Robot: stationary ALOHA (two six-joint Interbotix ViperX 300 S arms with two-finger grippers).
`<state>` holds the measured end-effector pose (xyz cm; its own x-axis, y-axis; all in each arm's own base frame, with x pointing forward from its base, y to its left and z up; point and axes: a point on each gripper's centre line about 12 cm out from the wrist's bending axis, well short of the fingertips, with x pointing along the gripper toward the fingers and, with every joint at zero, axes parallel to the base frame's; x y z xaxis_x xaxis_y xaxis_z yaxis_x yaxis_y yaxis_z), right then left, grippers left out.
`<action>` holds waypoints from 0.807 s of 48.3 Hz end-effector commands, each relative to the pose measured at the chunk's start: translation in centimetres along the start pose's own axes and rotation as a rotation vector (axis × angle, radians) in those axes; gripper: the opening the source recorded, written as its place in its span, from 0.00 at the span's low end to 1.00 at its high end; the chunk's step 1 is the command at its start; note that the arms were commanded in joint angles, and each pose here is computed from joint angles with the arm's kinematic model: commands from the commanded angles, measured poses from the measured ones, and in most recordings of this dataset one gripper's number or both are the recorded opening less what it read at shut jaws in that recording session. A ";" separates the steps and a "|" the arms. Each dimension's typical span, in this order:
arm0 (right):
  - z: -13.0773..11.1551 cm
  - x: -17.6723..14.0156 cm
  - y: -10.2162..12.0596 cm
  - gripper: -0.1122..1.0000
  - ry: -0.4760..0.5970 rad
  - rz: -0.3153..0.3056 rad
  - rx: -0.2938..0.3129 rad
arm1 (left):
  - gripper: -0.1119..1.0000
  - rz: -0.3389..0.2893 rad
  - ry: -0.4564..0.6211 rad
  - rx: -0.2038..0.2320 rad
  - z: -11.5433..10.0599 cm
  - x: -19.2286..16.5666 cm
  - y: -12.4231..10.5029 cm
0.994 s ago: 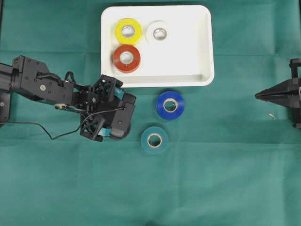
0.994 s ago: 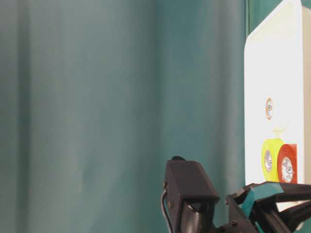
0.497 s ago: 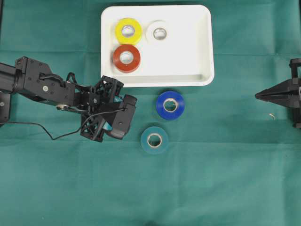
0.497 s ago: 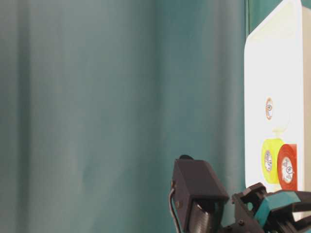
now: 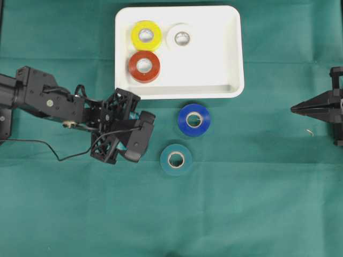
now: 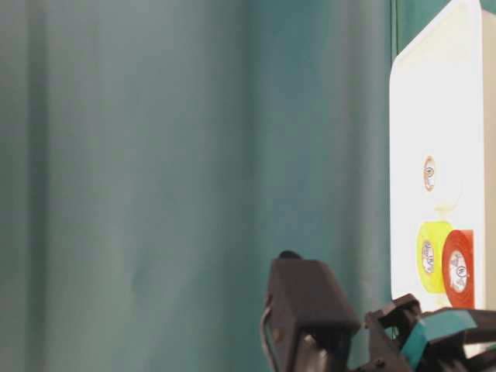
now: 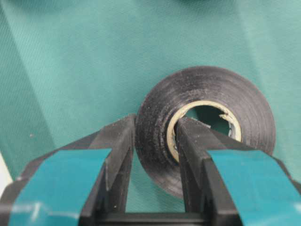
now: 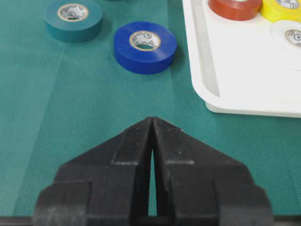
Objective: Put the tape into the white case with the left arm.
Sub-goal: 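Lower the left gripper into the black roll's hole and close, then lift the black roll and carry it into the white tray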
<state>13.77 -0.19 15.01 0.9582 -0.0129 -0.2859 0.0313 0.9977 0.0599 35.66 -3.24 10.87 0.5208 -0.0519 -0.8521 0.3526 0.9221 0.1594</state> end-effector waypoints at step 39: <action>0.4 0.1 0.0 0.02 -0.018 0.000 -0.001 | 0.31 0.086 -0.086 0.127 4.4 -4.4 4.6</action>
<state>13.73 -0.19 14.94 0.9586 -0.0127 -0.2845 0.0311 0.9977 0.0599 37.50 -1.64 15.70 0.5700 -0.0310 -0.8210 0.4289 0.8635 0.2652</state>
